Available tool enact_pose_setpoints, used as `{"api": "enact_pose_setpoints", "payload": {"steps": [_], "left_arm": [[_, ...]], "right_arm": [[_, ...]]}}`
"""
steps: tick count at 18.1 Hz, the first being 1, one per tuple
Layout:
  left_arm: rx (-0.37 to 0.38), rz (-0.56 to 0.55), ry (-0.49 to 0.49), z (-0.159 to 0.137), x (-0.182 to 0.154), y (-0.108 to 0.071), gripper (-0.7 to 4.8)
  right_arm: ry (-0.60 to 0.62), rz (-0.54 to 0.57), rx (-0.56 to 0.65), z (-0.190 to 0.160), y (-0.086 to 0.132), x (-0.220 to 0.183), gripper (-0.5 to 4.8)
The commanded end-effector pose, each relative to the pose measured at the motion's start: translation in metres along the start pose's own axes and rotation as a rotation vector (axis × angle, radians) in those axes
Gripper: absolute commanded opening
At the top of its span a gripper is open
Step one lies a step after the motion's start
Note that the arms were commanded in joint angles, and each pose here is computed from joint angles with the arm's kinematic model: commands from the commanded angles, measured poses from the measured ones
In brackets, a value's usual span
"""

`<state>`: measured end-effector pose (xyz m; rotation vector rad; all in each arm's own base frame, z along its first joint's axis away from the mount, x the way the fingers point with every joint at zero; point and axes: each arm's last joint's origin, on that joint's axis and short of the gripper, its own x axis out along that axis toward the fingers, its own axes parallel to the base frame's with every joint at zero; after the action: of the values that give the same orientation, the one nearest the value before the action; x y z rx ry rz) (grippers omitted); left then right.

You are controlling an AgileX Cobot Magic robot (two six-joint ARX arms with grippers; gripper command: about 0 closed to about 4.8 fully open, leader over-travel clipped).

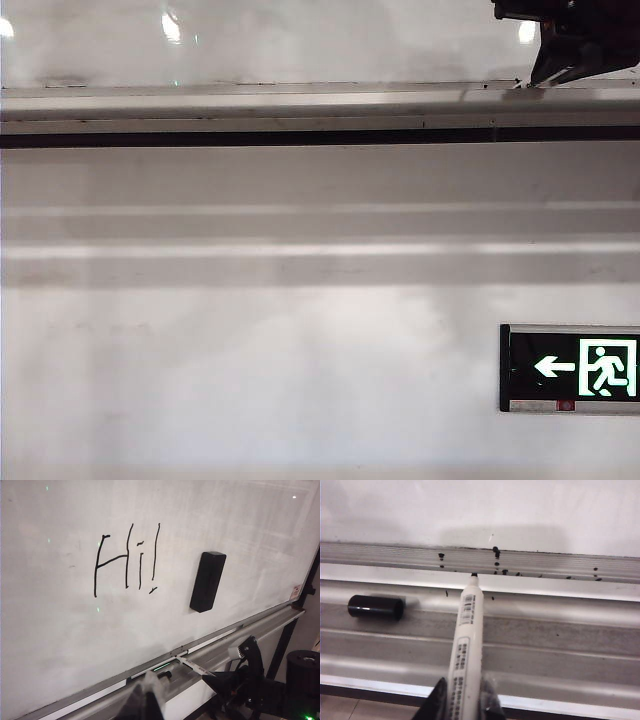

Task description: Take a marker from the whiteboard tray, write "Hi!" on the whiteboard, and then put the marker back vertically into the whiteboard tray.

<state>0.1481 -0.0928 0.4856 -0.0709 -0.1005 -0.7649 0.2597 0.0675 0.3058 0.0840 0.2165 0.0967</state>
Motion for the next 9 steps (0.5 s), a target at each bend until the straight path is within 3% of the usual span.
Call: {"api": "enact_pose_setpoints", "payload": {"steps": [1, 9], "left_arm": [[0.009, -0.007, -0.020, 0.0036, -0.0014, -0.0009, -0.05], [0.008, -0.007, -0.018, 0.0034, -0.0014, -0.0009, -0.05]], "right_arm": [[-0.010, 0.002, 0.001, 0.0005, 0.0003, 0.0025, -0.05], [-0.037, 0.001, 0.005, 0.0001, 0.0012, 0.0091, -0.05]]}}
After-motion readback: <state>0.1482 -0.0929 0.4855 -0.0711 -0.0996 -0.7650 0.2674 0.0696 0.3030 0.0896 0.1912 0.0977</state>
